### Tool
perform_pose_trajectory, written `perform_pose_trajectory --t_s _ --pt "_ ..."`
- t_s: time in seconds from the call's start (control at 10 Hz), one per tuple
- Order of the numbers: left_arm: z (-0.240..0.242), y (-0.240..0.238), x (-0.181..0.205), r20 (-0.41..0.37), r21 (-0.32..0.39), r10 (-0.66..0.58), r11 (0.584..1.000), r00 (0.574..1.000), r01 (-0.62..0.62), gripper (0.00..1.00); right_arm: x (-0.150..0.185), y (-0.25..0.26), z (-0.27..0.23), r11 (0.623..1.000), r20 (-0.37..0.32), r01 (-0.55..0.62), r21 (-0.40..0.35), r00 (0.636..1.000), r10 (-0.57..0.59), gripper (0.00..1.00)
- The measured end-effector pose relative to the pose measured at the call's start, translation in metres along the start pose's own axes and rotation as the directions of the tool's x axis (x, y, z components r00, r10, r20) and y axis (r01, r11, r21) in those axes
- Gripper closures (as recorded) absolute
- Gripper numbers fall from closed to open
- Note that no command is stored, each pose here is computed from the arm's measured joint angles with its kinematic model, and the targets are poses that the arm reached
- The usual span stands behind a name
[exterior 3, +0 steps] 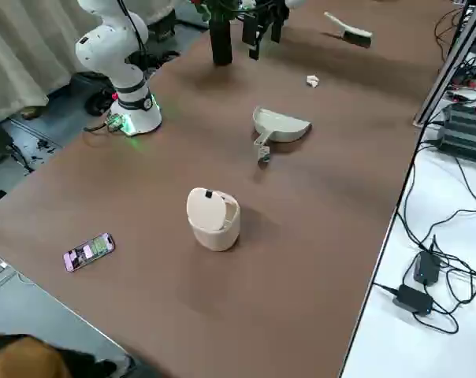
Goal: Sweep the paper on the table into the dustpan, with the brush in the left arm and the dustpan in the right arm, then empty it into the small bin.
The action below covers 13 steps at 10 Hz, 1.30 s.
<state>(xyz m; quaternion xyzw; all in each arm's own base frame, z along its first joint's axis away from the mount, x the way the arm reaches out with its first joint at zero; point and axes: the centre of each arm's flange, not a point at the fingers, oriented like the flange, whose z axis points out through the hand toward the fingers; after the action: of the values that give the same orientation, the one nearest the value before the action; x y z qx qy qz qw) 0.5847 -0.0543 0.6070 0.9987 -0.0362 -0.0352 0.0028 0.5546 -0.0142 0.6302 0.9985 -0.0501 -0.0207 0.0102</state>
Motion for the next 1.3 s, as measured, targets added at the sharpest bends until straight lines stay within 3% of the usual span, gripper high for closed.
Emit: perform_pose_trajectory --t_s 0.5,0.7,0.8,1.0,1.1,1.3 --pt "0.014 -0.02 0.004 0.029 -0.003 -0.042 0.999 0.999 0.042 0.0 -0.001 0.0 -0.002 1.0 -0.003 0.0 0.0 1.0 0.0 0.0" --pt "0.05 -0.028 0.012 0.1 -0.001 -0.068 0.998 0.993 0.068 0.0 -0.002 -0.004 -0.001 1.0 0.003 0.031 0.0 1.0 -0.031 0.02" --pt "0.072 -0.028 0.011 0.145 0.004 -0.069 0.998 0.987 0.069 0.0 -0.003 -0.013 0.003 0.994 0.013 0.106 0.0 0.994 -0.106 0.02" --pt "0.111 -0.024 0.002 0.211 0.013 -0.069 0.998 0.975 0.068 0.0 -0.004 -0.039 0.019 0.952 0.025 0.307 0.003 0.951 -0.307 0.01" --pt "0.134 -0.022 -0.004 0.214 0.018 -0.072 0.997 0.974 0.07 0.0 -0.004 -0.054 0.028 0.91 0.03 0.414 0.006 0.91 -0.414 0.0" --pt "0.192 -0.012 -0.03 0.191 0.035 -0.087 0.996 0.978 0.082 0.0 -0.008 -0.08 0.047 0.794 0.042 0.608 0.014 0.793 -0.608 0.0"
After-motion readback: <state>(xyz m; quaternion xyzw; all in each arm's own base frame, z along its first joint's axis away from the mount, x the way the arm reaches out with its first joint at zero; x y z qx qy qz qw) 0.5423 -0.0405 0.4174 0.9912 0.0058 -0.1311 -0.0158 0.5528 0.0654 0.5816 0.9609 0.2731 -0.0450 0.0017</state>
